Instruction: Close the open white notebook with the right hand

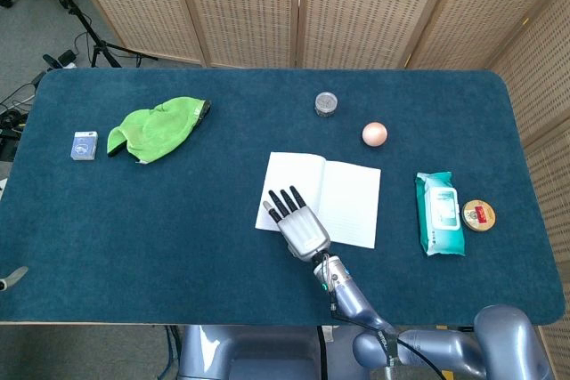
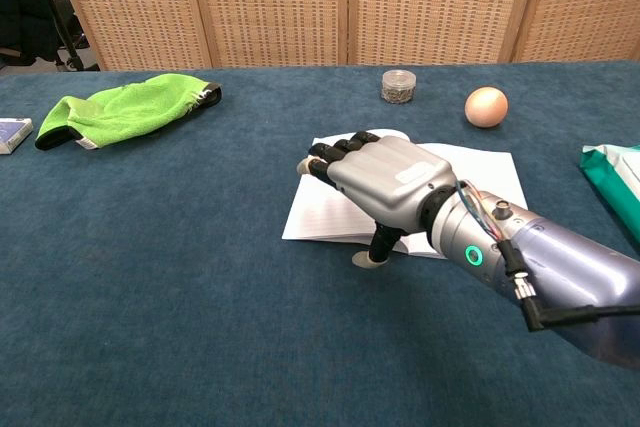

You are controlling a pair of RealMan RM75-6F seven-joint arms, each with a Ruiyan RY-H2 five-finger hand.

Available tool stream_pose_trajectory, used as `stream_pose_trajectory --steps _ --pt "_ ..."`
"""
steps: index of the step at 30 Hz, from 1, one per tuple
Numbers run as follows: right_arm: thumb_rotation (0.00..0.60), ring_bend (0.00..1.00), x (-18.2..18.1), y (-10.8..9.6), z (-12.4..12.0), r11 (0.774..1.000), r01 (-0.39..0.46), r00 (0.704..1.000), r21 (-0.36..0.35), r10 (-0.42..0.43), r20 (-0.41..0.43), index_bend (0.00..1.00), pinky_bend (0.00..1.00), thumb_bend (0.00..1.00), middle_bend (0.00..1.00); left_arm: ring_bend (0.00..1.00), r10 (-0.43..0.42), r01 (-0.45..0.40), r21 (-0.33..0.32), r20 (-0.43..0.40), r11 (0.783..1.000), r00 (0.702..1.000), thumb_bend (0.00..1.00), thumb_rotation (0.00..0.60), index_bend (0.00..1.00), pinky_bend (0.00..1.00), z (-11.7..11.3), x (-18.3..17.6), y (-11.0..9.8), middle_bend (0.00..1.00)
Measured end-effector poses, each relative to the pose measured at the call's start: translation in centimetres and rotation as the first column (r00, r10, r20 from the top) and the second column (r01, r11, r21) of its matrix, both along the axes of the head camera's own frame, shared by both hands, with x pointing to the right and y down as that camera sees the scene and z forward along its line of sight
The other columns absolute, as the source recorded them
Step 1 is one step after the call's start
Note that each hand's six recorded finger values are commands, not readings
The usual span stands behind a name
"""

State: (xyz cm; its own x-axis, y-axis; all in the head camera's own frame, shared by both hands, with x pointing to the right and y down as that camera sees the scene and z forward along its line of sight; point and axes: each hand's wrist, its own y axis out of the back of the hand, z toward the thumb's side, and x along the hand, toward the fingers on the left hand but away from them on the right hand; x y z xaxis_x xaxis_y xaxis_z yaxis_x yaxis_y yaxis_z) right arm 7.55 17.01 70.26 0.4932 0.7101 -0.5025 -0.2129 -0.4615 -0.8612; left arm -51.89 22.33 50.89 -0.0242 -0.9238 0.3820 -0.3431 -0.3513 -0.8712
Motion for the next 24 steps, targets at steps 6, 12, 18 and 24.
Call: stream_pose_trajectory --steps 6,12,18,24 --pt "0.600 0.00 -0.7 -0.1 0.5 0.999 0.013 1.000 0.035 -0.012 -0.023 0.00 0.00 0.26 0.00 0.00 -0.005 0.005 0.001 -0.011 1.000 1.000 0.00 0.600 0.00 0.00 -0.1 -0.1 0.0 0.00" --pt "0.600 0.00 -1.0 -0.4 1.2 0.999 0.015 0.999 0.052 -0.012 -0.051 0.00 0.00 0.26 0.00 0.00 -0.004 0.004 0.007 -0.020 1.000 1.000 0.00 0.600 0.00 0.00 -0.3 -0.3 0.0 0.00" --pt "0.600 0.00 -1.0 -0.5 2.0 0.999 0.003 0.997 0.052 0.001 -0.075 0.00 0.00 0.26 0.00 0.00 -0.006 0.006 0.009 -0.029 1.000 1.000 0.00 0.600 0.00 0.00 -0.4 -0.5 0.0 0.00" --pt "0.600 0.00 -0.7 -0.6 2.5 0.998 0.004 0.995 0.064 0.002 -0.100 0.00 0.00 0.26 0.00 0.00 -0.002 0.002 0.009 -0.033 1.000 0.999 0.00 0.600 0.00 0.00 -0.4 -0.5 0.0 0.00"
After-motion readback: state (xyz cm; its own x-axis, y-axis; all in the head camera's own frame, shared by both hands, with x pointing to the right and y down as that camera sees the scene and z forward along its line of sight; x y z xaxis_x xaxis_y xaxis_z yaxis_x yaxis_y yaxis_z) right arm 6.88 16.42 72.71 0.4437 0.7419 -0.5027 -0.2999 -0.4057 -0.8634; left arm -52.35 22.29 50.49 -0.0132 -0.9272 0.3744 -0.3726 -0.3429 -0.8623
